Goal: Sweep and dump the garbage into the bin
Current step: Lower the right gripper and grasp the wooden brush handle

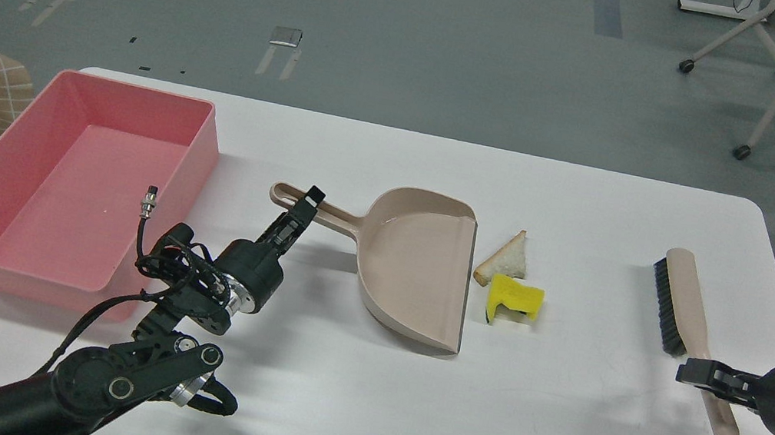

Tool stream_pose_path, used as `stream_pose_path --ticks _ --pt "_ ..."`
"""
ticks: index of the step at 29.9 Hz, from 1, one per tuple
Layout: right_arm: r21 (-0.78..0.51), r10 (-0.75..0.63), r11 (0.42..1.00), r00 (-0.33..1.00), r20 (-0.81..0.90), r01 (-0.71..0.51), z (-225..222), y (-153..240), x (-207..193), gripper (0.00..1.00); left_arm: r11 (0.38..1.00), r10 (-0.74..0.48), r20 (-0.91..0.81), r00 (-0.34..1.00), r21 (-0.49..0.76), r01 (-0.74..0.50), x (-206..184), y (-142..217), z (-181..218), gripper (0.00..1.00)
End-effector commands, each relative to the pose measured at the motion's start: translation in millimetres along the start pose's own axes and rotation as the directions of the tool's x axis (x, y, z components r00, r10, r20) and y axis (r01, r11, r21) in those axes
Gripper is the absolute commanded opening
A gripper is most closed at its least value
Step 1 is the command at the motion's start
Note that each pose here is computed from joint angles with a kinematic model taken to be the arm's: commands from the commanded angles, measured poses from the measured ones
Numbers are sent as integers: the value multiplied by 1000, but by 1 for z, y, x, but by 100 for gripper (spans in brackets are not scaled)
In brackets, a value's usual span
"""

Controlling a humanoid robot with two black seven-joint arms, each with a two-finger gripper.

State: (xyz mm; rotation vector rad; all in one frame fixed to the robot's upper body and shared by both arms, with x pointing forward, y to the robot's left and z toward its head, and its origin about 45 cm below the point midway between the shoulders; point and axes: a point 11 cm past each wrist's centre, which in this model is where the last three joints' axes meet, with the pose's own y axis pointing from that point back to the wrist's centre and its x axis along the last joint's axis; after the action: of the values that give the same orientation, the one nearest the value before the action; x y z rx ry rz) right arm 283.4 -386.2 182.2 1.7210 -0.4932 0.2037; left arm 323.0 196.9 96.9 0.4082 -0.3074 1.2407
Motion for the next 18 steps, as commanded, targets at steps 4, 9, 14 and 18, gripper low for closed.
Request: stream_pose_path --ticks 4,9,14,18 --pt "-1 1 1000 1000 0 -1 0 0 0 54 1000 0 2 1000 1 0 0 0 0 0" --pt "-1 1 1000 1000 2 -1 0 0 0 42 1000 0 -1 1000 1 0 0 0 0 0" --pt "-2 -4 1000 1000 -1 4 0 0 0 33 1000 -1 1 1000 1 1 0 0 0 0" --pt "-3 -5 1000 1000 0 5 0 0 0 22 1000 0 -1 1000 -1 0 0 0 1 0"
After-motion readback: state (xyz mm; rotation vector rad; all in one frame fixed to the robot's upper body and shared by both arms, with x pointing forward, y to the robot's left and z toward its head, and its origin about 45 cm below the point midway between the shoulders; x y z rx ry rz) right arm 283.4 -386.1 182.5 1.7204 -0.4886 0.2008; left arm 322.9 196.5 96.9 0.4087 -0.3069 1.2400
